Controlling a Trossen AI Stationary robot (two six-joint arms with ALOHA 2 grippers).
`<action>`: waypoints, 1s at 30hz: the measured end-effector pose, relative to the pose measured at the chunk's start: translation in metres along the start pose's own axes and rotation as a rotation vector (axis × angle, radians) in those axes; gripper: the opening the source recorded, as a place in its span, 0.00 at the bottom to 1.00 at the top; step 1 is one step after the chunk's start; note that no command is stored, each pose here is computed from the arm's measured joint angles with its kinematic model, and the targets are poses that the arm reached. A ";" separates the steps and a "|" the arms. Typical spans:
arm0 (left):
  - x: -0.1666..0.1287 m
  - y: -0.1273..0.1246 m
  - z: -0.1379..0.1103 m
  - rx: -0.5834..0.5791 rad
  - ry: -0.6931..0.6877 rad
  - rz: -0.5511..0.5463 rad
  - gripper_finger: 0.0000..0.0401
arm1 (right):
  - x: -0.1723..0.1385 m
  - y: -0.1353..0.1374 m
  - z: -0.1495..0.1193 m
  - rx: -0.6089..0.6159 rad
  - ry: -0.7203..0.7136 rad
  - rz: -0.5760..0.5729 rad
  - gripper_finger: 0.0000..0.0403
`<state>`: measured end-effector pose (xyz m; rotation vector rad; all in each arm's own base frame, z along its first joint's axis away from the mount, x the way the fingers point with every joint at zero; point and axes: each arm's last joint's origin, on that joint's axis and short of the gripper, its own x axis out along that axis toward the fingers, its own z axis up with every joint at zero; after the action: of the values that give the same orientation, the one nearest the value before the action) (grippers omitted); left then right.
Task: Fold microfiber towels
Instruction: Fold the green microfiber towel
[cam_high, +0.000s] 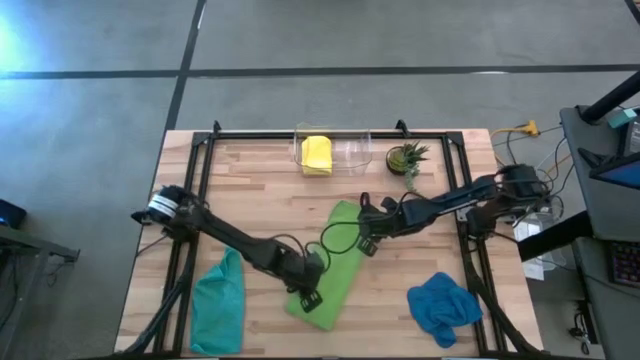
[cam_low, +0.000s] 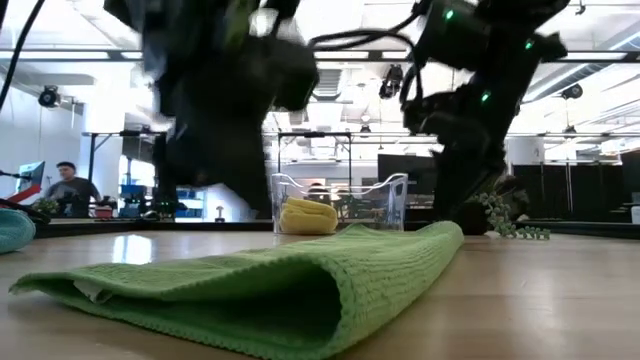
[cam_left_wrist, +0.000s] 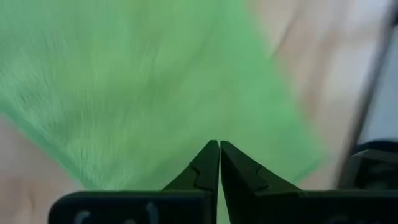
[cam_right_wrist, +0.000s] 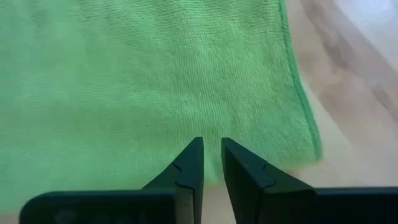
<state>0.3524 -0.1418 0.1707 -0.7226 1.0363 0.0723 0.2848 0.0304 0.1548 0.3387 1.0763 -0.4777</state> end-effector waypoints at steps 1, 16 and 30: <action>-0.006 -0.002 0.004 0.005 -0.027 -0.013 0.00 | -0.005 -0.001 -0.001 -0.004 -0.001 0.003 0.13; -0.022 0.067 0.092 -0.014 -0.329 0.191 0.00 | -0.095 0.017 -0.038 0.054 -0.219 0.144 0.11; 0.012 0.117 0.129 0.027 -0.332 0.306 0.00 | -0.113 0.024 -0.067 0.103 -0.236 0.134 0.10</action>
<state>0.4121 0.0199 0.1400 -0.5011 0.8189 0.4280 0.2031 0.1068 0.2272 0.4313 0.7962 -0.4417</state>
